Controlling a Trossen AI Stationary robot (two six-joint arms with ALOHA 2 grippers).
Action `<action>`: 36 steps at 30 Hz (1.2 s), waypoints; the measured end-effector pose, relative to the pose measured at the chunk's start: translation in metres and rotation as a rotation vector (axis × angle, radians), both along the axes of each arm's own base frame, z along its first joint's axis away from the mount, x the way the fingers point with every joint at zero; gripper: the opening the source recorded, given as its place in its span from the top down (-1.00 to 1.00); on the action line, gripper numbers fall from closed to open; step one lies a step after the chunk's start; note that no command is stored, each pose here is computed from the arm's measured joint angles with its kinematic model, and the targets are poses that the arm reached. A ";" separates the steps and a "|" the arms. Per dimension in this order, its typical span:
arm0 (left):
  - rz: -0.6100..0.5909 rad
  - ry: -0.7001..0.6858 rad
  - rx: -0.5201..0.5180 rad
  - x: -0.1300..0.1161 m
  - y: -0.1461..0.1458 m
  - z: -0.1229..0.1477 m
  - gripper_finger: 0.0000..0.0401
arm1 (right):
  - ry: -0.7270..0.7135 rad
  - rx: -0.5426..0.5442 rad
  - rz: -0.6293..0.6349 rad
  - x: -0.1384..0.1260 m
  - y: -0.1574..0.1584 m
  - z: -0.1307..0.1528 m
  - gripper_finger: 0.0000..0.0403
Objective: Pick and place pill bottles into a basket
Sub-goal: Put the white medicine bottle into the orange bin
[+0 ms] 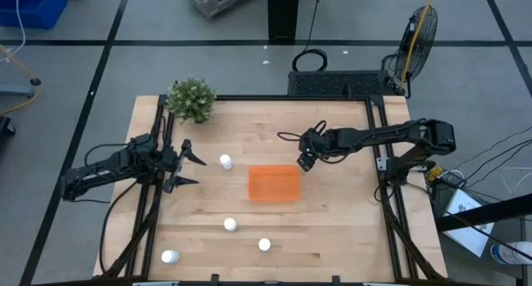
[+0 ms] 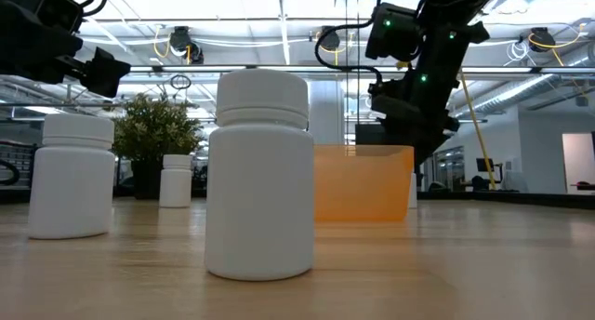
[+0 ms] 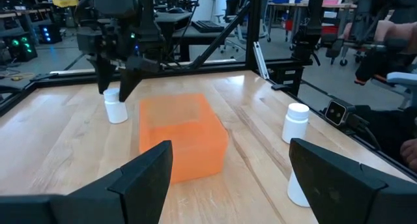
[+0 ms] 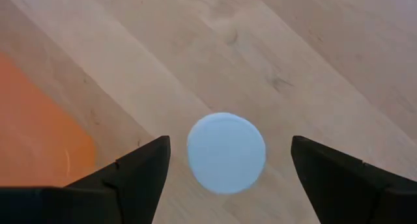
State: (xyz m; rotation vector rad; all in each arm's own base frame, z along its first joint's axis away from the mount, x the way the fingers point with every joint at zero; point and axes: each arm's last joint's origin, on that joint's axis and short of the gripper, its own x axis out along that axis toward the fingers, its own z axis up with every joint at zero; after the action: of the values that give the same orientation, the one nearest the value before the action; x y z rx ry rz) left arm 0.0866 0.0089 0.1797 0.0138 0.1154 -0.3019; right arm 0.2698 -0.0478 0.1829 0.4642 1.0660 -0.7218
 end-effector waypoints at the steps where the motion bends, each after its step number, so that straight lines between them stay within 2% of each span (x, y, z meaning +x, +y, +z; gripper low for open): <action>1: 0.004 0.000 0.000 0.000 0.000 0.000 -0.55 | -0.003 0.003 -0.003 0.000 0.000 0.000 -0.53; 9: 0.011 0.000 0.001 0.000 0.000 0.000 -0.55 | 0.032 0.020 -0.029 -0.005 0.001 0.000 -0.30; 26: 0.011 0.001 0.001 0.000 0.000 0.000 -0.55 | 0.001 0.025 0.018 -0.001 0.003 0.001 0.29; 31: 0.010 0.000 0.001 0.000 0.000 0.000 -0.55 | -0.046 0.003 0.053 0.000 0.003 0.009 0.31; 36: 0.011 0.001 0.001 0.000 0.000 0.000 -0.55 | -0.144 -0.043 0.057 -0.005 0.006 0.030 0.28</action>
State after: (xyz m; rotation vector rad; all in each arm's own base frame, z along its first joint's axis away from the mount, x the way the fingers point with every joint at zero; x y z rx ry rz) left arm 0.0867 0.0092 0.1797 0.0144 0.1163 -0.2912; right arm 0.2647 -0.0419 0.2128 0.4406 0.9234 -0.6500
